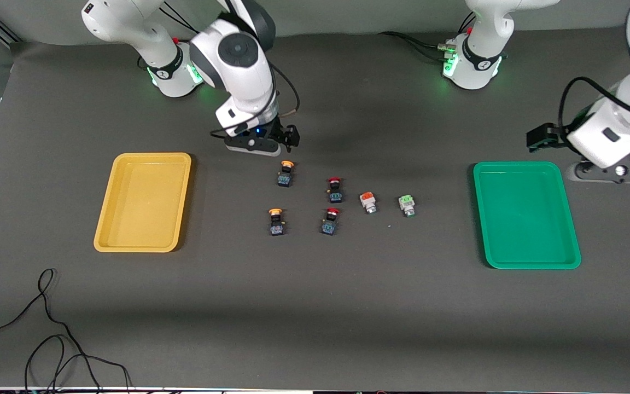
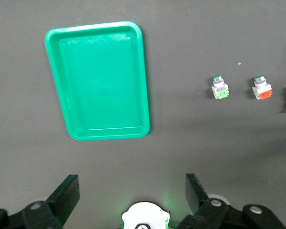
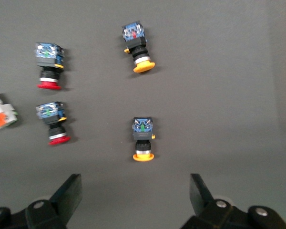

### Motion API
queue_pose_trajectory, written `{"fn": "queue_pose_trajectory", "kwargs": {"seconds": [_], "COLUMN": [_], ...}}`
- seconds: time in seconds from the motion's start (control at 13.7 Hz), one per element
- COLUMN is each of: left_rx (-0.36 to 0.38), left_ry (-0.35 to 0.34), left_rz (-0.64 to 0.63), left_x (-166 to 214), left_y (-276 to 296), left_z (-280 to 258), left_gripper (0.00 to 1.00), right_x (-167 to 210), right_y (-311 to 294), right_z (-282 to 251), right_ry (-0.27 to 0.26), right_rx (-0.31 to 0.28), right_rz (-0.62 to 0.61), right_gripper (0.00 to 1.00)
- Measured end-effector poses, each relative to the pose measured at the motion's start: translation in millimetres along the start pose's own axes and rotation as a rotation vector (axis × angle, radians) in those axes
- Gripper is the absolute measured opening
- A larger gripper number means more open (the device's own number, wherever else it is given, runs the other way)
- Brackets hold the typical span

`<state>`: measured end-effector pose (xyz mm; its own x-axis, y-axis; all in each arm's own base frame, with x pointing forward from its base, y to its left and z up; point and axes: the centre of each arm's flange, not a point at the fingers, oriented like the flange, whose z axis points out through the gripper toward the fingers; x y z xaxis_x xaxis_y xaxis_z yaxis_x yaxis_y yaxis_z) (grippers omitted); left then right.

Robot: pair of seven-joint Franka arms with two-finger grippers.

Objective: Place green and yellow buttons in trays
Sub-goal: 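Grasp a black orange-capped button with the right gripper while the left gripper reaches, then carry the button to the yellow tray while the left gripper grasps a green button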

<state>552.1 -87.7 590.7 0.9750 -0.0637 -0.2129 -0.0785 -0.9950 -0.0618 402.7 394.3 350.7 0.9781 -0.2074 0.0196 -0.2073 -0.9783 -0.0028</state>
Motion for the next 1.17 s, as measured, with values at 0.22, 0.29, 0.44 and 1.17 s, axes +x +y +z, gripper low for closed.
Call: {"fn": "queue_pose_trajectory", "kwargs": {"seconds": [0.22,0.29,0.44,1.17], "left_rx": [0.011,0.007,-0.019,-0.057], "left_ry": [-0.044,-0.064,-0.111,-0.051], "left_rz": [-0.096,-0.118,-0.132,-0.236], "left_x": [2.3,3.5,12.7,45.8], "left_y": [51.4,72.5,98.0,174.9], "left_z": [16.8,25.7,50.8,277.6], "left_gripper": [0.99,0.99,0.99,0.98], "right_x": [-3.0,-3.2,-5.3,-9.1], "right_y": [2.7,2.0,1.9,-2.1], "right_z": [78.6,99.5,131.7,166.8], "right_ry": [0.001,-0.001,-0.005,0.005], "right_rx": [-0.021,-0.03,-0.047,-0.043], "right_rz": [-0.003,-0.005,-0.01,-0.023], "right_gripper": [1.0,1.0,1.0,0.42]}}
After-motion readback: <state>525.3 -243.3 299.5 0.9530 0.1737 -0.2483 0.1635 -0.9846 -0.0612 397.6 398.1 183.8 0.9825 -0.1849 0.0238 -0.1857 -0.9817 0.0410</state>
